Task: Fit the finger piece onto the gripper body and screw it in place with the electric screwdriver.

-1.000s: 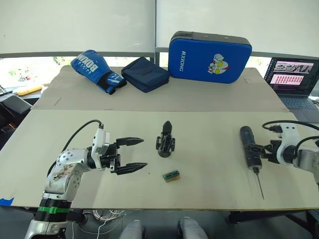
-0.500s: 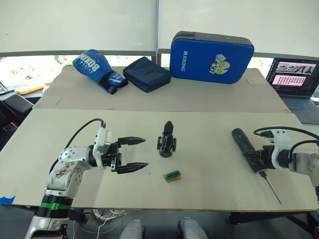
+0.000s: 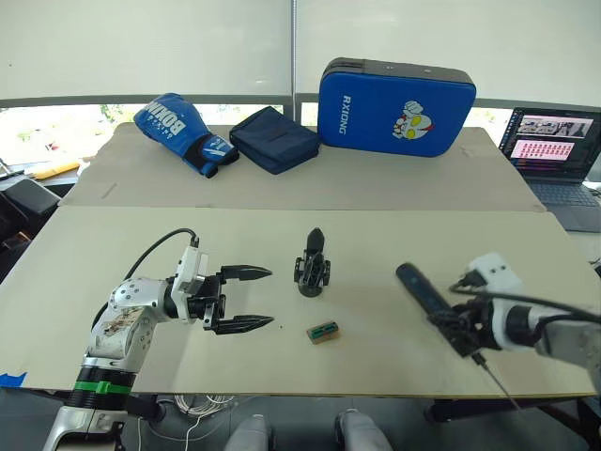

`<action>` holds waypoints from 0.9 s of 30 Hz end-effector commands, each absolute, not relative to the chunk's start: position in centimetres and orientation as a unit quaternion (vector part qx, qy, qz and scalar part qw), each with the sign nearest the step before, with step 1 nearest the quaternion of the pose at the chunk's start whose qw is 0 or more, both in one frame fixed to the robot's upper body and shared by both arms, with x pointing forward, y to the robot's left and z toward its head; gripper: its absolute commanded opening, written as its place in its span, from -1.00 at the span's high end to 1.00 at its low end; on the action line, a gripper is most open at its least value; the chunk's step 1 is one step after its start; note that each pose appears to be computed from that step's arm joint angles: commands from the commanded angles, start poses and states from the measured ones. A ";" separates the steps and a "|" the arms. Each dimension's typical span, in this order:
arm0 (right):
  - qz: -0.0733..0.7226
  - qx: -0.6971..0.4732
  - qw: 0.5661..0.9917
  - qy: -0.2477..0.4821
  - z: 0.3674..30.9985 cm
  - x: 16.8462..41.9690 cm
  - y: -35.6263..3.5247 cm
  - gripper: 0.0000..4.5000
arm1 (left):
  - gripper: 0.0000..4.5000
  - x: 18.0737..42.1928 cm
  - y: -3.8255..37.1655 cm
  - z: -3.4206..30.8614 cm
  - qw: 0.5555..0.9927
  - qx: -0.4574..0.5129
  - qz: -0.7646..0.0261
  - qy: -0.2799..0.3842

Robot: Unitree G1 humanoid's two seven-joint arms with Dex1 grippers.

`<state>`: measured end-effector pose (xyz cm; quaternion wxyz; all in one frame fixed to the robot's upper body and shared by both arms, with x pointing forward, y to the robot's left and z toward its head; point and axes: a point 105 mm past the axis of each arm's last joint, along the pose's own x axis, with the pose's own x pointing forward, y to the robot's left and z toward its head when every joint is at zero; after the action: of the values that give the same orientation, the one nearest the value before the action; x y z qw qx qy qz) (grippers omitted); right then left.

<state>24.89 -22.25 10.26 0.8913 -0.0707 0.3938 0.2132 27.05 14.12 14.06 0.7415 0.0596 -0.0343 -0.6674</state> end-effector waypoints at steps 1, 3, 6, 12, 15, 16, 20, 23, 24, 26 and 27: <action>0.224 -0.100 0.906 0.346 11.3 25.8 -21.4 0.22 | -1.00 27.0 14.2 14.3 0.740 0.072 -0.668 -0.043; 0.232 -0.092 0.908 0.337 11.1 26.1 -21.1 0.22 | -1.00 27.0 14.2 14.3 0.741 0.071 -0.667 -0.042; 0.239 -0.086 0.905 0.342 10.9 26.2 -21.1 0.00 | -1.00 27.0 14.3 14.2 0.743 0.070 -0.665 -0.040; 0.246 -0.095 0.900 0.348 12.7 26.8 -21.5 -0.99 | -1.00 26.9 14.5 14.1 0.745 0.073 -0.662 -0.038; 0.262 -0.087 0.880 0.387 13.7 26.1 -21.3 -1.00 | -1.00 26.7 14.8 13.8 0.744 0.075 -0.663 -0.034; 0.263 -0.097 0.870 0.406 13.9 25.8 -21.6 -1.00 | -1.00 26.6 14.8 13.7 0.744 0.076 -0.663 -0.033; 0.267 -0.128 0.839 0.457 14.0 24.8 -22.2 -1.00 | -1.00 26.5 14.6 13.6 0.743 0.075 -0.664 -0.036; 0.261 -0.143 0.830 0.472 14.0 24.7 -22.5 -1.00 | -1.00 26.0 14.3 13.2 0.738 0.075 -0.670 -0.036; 0.256 -0.151 0.827 0.478 13.9 24.7 -22.7 -1.00 | -1.00 25.9 14.1 13.1 0.737 0.075 -0.671 -0.036; 0.244 -0.164 0.822 0.488 13.6 24.7 -23.0 -1.00 | -1.00 25.6 13.9 12.9 0.734 0.074 -0.674 -0.035; 0.240 -0.168 0.818 0.494 13.4 24.8 -23.1 -1.00 | -1.00 25.5 13.8 12.8 0.733 0.074 -0.676 -0.035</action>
<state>24.61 -22.78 12.98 0.8172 -0.1552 0.4946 0.2520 25.93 14.26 12.25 0.7420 0.0576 -0.0177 -0.6677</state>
